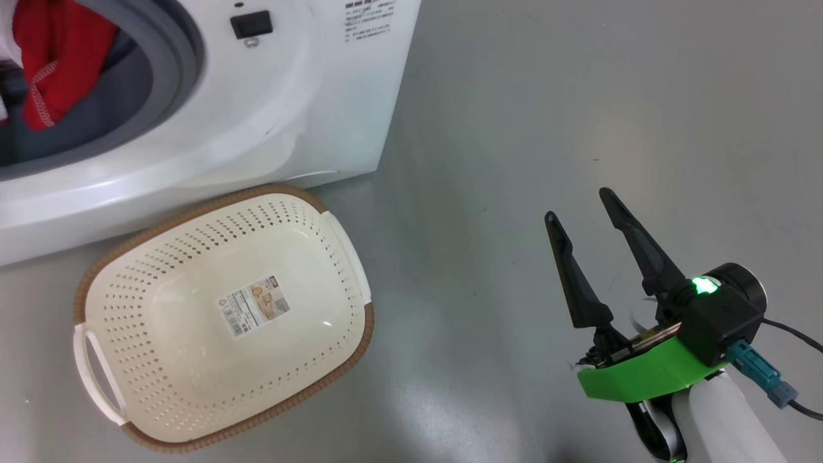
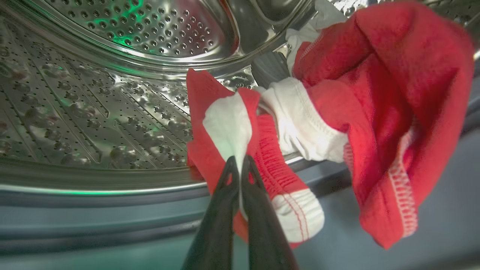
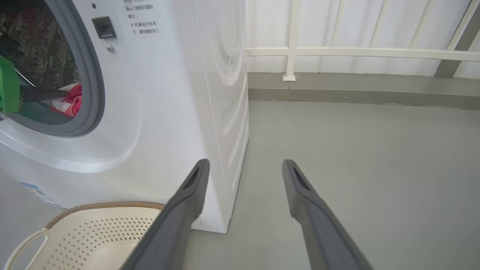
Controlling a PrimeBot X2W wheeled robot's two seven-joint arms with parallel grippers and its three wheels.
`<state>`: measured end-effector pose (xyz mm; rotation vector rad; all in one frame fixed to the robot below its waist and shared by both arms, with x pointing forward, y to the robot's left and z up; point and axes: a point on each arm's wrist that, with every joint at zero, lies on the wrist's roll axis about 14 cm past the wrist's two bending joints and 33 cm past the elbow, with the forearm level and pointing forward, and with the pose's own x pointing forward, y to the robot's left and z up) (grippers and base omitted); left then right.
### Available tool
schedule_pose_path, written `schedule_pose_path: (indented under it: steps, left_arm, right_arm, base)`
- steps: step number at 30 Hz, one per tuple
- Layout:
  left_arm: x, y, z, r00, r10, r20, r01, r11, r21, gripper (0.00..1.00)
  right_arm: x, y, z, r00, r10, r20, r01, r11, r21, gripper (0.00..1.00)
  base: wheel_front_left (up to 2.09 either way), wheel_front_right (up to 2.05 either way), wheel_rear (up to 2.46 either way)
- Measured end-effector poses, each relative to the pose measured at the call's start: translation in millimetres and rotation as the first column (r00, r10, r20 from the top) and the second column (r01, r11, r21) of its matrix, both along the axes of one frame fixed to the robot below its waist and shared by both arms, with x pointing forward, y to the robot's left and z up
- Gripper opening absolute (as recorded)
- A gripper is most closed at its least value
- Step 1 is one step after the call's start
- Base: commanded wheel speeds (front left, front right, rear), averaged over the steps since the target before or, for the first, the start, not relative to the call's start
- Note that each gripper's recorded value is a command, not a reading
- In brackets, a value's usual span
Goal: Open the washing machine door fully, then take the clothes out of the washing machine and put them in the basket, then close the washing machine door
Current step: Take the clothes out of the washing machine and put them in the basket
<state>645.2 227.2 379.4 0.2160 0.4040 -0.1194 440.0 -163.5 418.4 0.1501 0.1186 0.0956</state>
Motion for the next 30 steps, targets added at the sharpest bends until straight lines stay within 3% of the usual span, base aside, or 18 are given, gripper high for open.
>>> schedule_pose_path:
  steps: [7, 18, 30]
  left_arm:
    - [3, 4, 25, 0.994, 0.065, 0.085, -0.054, 0.991, -0.124, 0.0]
    - [-23, 0, 58, 0.975, 0.135, 0.179, -0.067, 0.937, -0.343, 0.0]
    - [-70, 8, 121, 0.913, 0.207, 0.351, -0.029, 0.891, -0.452, 0.0]
  right_arm:
    - [0, -2, 4, 1.0, -0.006, 0.01, 0.006, 1.0, -0.001, 1.0]
    - [2, 8, 17, 0.999, 0.02, 0.044, -0.02, 1.0, 0.014, 1.0]
    - [-7, 14, 40, 0.995, 0.032, 0.091, -0.034, 0.999, 0.022, 1.0]
  base:
    - [0.0, 0.0, 0.0]
    - [0.0, 0.0, 0.0]
    - [0.0, 0.0, 0.0]
